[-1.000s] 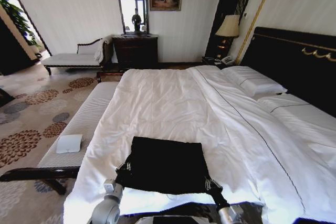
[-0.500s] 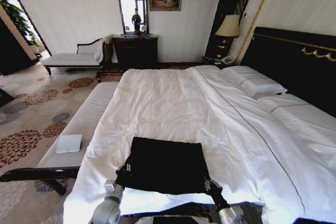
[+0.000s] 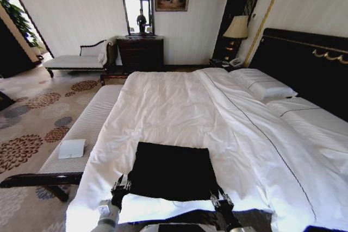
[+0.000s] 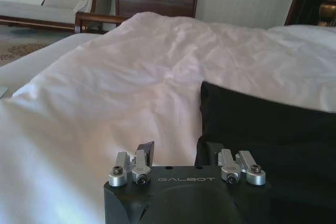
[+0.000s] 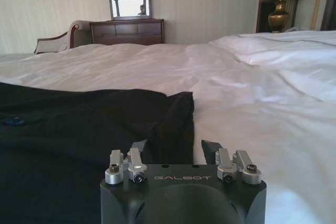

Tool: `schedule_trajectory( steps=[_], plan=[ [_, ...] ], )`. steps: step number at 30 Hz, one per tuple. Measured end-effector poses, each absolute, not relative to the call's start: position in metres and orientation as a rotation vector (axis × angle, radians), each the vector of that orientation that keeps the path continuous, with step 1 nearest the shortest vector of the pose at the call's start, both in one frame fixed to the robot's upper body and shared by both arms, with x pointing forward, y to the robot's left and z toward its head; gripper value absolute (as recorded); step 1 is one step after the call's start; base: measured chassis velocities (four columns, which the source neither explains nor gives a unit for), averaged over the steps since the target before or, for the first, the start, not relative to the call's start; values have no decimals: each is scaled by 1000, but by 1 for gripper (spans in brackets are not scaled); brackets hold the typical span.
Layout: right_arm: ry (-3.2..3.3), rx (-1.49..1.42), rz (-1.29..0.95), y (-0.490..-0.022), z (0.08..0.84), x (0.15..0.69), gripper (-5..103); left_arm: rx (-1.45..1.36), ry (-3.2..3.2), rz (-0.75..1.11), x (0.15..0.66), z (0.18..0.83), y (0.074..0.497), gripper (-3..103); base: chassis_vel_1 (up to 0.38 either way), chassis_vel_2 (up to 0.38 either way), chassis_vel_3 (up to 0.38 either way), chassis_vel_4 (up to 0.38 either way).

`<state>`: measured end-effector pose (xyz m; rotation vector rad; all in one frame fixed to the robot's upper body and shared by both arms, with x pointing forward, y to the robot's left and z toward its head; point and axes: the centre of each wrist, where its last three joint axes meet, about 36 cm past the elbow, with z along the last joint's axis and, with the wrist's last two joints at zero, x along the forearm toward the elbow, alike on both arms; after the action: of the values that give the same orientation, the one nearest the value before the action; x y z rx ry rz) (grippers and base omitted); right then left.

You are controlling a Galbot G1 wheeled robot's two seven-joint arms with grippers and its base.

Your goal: Fold the clothes on the bed.

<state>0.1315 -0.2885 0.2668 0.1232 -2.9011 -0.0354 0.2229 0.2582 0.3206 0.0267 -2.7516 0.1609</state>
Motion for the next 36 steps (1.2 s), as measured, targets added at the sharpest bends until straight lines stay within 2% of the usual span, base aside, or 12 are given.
schedule_trajectory(
  steps=[3, 6, 9, 12, 18, 24, 32, 36],
  plan=[
    [-2915, 95, -39, -293, 272, 131, 63, 34, -2772, 195, 245, 331, 262, 64, 0, 0, 0, 0],
    [-2929, 49, -35, -299, 280, 129, 79, 14, -2771, 272, 285, 343, 265, 80, 0, 0, 0, 0],
    [-2928, 39, -33, -300, 282, 126, 85, 2, -2762, 295, 299, 342, 265, 85, 0, 0, 0, 0],
    [-2923, 38, -15, -298, 282, 118, 98, -18, -2732, 346, 331, 340, 265, 98, 0, 0, 0, 0],
    [-2913, 32, -14, -291, 280, 111, 100, -33, -2687, 463, 386, 342, 263, 100, 0, 0, 0, 0],
    [-2905, 49, -22, -285, 283, 115, 100, -41, -2646, 525, 418, 336, 264, 100, 0, 0, 0, 0],
    [-2908, 48, -27, -283, 287, 120, 100, -52, -2565, 610, 438, 323, 268, 101, 0, 0, 0, 0],
    [-2911, 51, -32, -281, 288, 122, 100, -100, -2554, 607, 440, 319, 265, 98, 0, 0, 0, 0]
  ],
)
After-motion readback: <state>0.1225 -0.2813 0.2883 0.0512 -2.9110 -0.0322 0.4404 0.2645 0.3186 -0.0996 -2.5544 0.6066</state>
